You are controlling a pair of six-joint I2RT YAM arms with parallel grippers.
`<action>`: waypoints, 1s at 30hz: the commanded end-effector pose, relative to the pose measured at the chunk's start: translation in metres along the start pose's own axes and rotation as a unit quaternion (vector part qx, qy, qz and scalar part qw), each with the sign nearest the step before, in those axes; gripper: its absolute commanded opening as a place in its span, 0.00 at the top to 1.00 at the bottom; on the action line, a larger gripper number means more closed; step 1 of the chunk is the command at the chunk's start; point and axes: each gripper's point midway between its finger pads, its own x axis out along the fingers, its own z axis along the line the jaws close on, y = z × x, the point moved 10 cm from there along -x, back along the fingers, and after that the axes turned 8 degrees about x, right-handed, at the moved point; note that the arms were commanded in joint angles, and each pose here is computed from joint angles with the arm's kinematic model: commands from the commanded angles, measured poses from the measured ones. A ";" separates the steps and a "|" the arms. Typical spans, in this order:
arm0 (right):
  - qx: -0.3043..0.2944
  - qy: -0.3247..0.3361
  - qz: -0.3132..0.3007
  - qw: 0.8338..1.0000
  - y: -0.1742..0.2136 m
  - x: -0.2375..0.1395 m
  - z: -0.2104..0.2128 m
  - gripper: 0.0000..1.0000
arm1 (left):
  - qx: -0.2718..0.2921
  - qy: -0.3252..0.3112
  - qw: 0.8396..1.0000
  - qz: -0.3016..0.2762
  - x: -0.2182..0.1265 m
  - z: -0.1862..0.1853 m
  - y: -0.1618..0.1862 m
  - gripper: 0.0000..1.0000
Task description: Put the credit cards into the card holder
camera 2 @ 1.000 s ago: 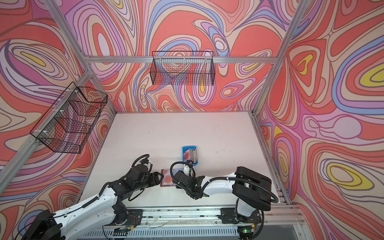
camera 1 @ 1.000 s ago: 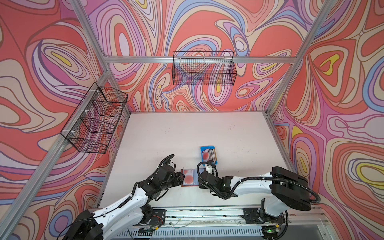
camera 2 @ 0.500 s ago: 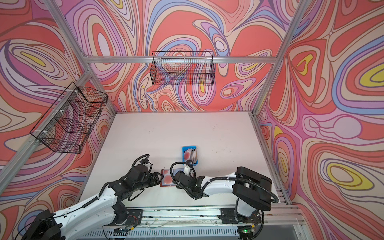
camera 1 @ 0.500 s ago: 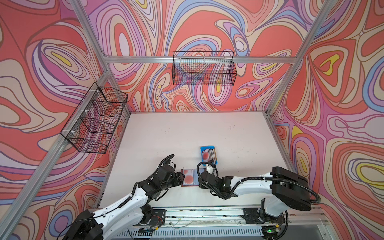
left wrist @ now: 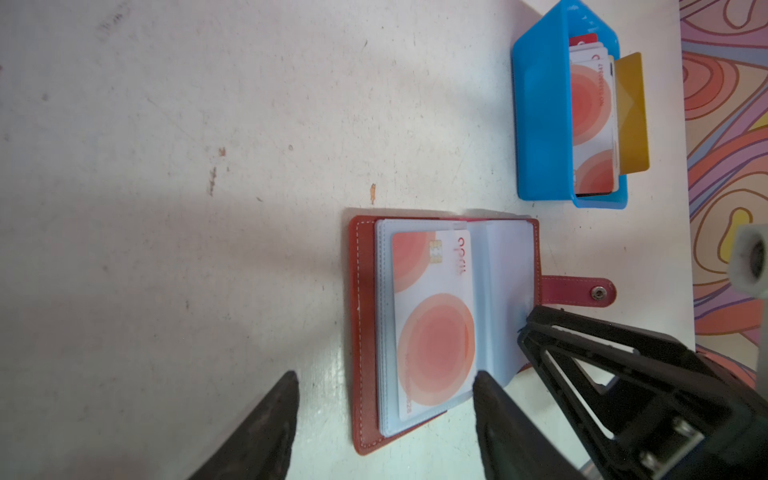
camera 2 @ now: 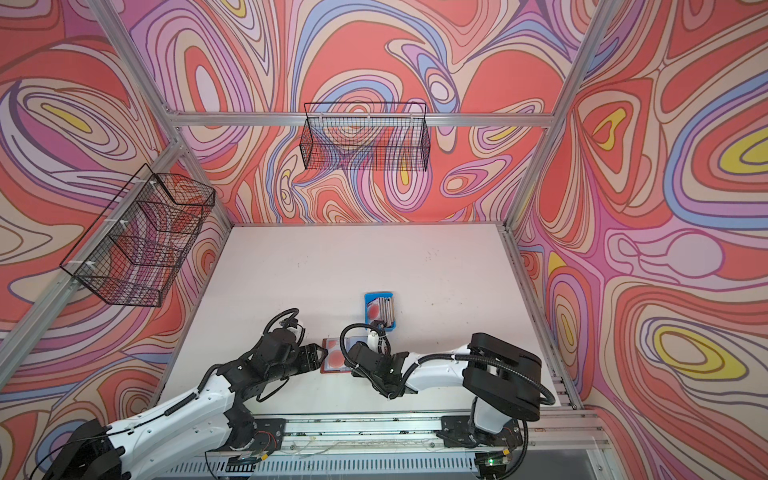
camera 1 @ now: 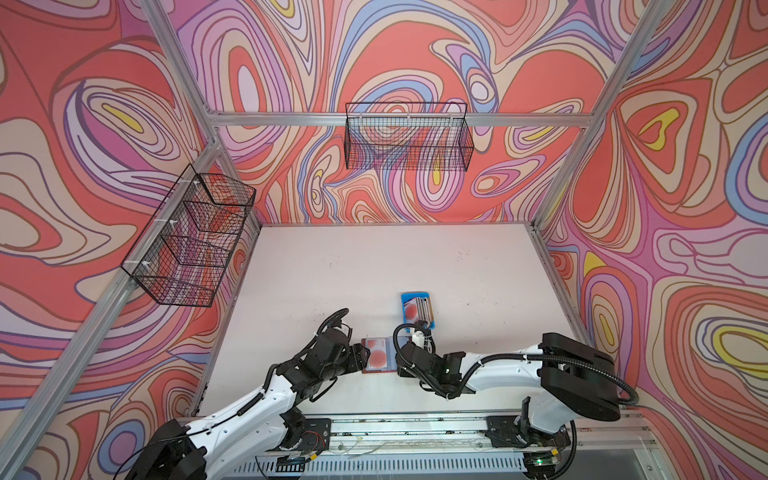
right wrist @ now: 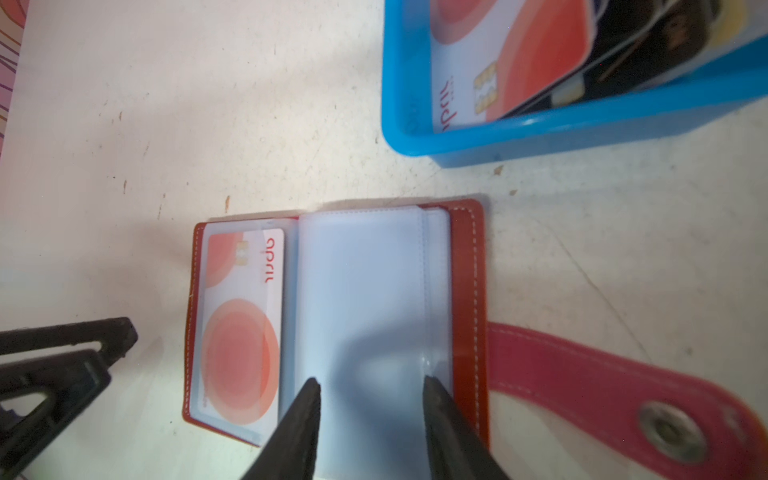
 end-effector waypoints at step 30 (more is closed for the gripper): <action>0.019 -0.033 -0.021 0.999 -0.011 -0.010 0.015 0.51 | -0.008 0.012 1.000 0.008 0.007 -0.002 0.001 0.31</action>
